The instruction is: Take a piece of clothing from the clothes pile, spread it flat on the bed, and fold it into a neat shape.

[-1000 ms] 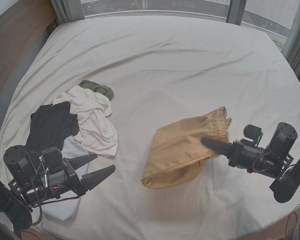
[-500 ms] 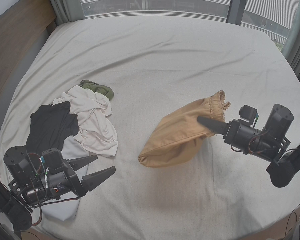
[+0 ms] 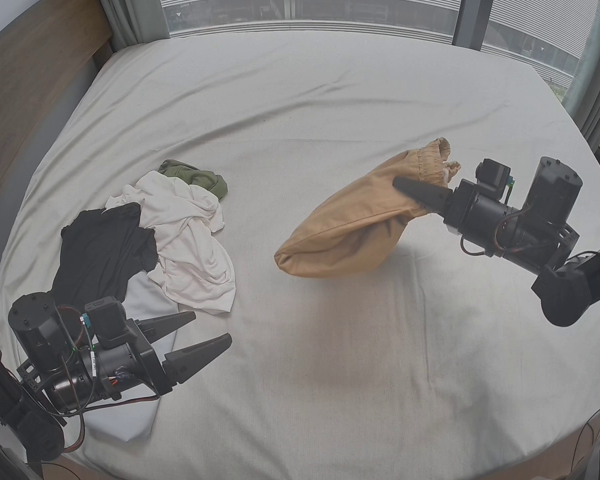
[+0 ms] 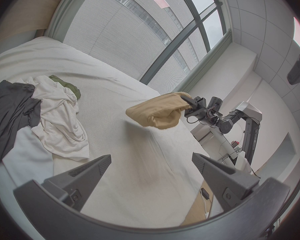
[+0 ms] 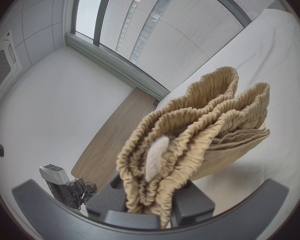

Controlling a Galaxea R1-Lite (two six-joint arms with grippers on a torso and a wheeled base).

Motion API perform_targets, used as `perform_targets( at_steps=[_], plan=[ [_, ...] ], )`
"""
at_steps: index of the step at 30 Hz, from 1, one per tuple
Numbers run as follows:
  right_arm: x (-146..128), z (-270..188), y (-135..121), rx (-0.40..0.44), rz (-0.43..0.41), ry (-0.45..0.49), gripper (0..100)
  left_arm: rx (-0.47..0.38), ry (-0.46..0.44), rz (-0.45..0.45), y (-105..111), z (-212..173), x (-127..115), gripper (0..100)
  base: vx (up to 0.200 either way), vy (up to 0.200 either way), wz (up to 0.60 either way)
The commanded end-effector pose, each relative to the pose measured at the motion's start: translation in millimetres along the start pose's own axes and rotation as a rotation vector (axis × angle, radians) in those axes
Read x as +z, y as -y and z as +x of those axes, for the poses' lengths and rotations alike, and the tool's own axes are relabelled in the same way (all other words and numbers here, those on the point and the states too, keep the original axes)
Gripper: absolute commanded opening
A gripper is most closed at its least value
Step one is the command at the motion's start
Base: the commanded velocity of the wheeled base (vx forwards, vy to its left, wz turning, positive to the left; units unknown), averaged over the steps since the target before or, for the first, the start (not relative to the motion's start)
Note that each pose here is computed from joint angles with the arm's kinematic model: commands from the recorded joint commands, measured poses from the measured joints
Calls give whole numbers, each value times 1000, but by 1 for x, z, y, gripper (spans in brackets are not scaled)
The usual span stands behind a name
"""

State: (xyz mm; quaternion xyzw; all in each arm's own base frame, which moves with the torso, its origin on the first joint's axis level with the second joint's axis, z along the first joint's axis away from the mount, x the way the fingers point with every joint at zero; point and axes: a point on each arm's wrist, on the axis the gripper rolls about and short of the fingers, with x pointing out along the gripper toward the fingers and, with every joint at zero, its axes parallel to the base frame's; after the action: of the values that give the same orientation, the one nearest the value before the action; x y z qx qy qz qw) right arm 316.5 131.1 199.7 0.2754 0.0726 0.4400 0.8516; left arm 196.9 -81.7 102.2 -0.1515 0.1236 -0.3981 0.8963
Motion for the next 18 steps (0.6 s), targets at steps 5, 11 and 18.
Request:
perform_targets(
  at_steps=[5,11,18],
  plan=[
    [28,22,10,-8,-17,30,0,-1,-2,-2,0,0,-1,100,0,0,0],
    [39,38,27,-27,-18,41,0,-2,-4,-2,1,-1,-1,100,0,0,0],
    [47,65,44,-9,-37,63,0,-12,-13,-3,4,-1,-3,100,0,0,0]
  ],
)
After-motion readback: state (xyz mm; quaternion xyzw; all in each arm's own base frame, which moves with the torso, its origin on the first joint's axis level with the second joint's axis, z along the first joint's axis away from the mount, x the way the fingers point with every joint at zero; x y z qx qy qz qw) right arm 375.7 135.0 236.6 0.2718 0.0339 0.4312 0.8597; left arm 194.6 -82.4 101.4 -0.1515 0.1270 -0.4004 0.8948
